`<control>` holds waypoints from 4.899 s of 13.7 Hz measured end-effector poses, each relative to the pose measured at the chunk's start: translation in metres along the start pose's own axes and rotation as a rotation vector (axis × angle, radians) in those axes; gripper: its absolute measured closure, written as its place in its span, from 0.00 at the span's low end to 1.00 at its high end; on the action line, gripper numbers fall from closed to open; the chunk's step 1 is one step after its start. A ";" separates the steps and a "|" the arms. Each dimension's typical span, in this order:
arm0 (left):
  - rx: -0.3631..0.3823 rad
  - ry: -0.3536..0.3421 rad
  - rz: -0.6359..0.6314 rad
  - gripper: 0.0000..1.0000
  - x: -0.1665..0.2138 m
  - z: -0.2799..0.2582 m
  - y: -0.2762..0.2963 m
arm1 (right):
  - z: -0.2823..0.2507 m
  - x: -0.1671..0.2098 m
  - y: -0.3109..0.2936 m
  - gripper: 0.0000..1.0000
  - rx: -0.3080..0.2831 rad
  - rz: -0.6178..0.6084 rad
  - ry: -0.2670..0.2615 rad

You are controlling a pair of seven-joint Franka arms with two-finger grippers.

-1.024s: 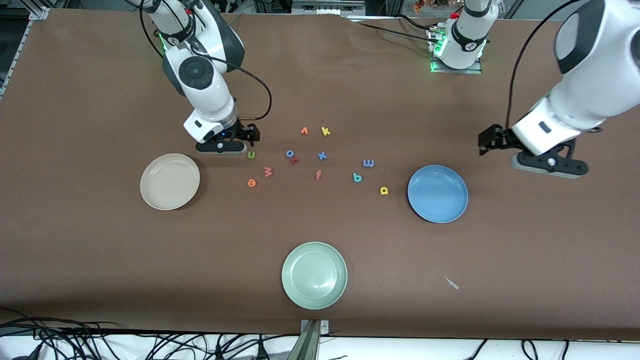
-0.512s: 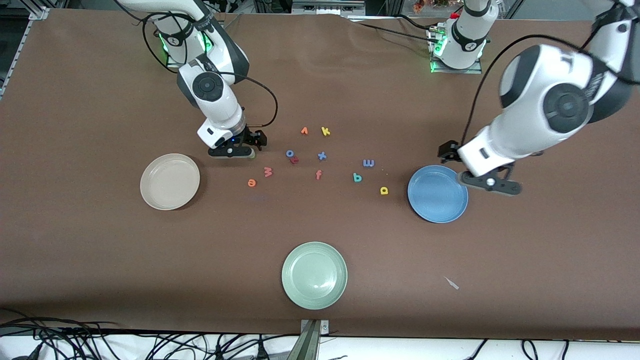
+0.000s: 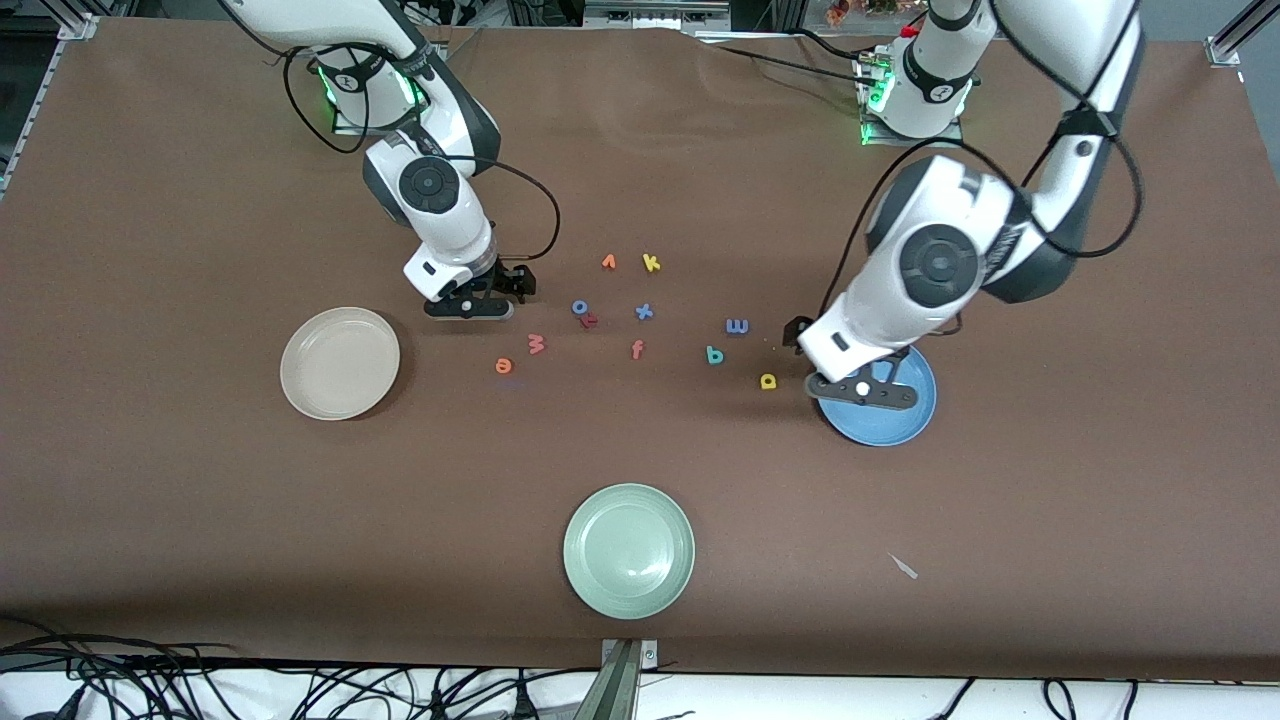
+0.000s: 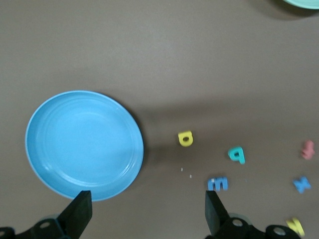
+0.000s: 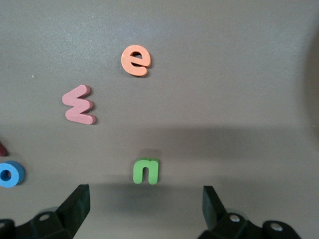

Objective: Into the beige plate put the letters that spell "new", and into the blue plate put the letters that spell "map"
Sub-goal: 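Move the right gripper to the green n while the left gripper reaches the yellow d, then grasp the green n with the right gripper while the left gripper grasps the d, then drop the n on the cream plate while the left gripper releases the d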

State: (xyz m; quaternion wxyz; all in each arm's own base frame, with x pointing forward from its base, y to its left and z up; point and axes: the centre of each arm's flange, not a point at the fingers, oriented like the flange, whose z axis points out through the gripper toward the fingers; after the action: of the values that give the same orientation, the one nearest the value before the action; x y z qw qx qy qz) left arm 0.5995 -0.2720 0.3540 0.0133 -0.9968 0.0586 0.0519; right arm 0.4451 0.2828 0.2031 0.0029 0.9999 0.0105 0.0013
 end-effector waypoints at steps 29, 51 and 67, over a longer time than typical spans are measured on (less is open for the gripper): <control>0.029 0.007 0.051 0.73 0.021 0.174 0.042 | 0.034 -0.015 0.000 0.32 0.007 -0.049 -0.005; 0.062 -0.071 0.304 0.00 0.015 0.091 -0.032 | 0.027 0.001 0.001 0.74 -0.004 -0.078 0.033; 0.049 0.004 1.052 0.01 -0.059 0.136 0.089 | -0.027 0.069 0.218 0.71 -0.203 -0.374 0.020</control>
State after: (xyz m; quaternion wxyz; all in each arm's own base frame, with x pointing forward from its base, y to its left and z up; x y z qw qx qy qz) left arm 0.5169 -0.3487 0.2232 0.0086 -0.8322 0.5523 0.0485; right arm 0.5190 0.0670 0.2315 0.1039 0.9750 0.1958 0.0120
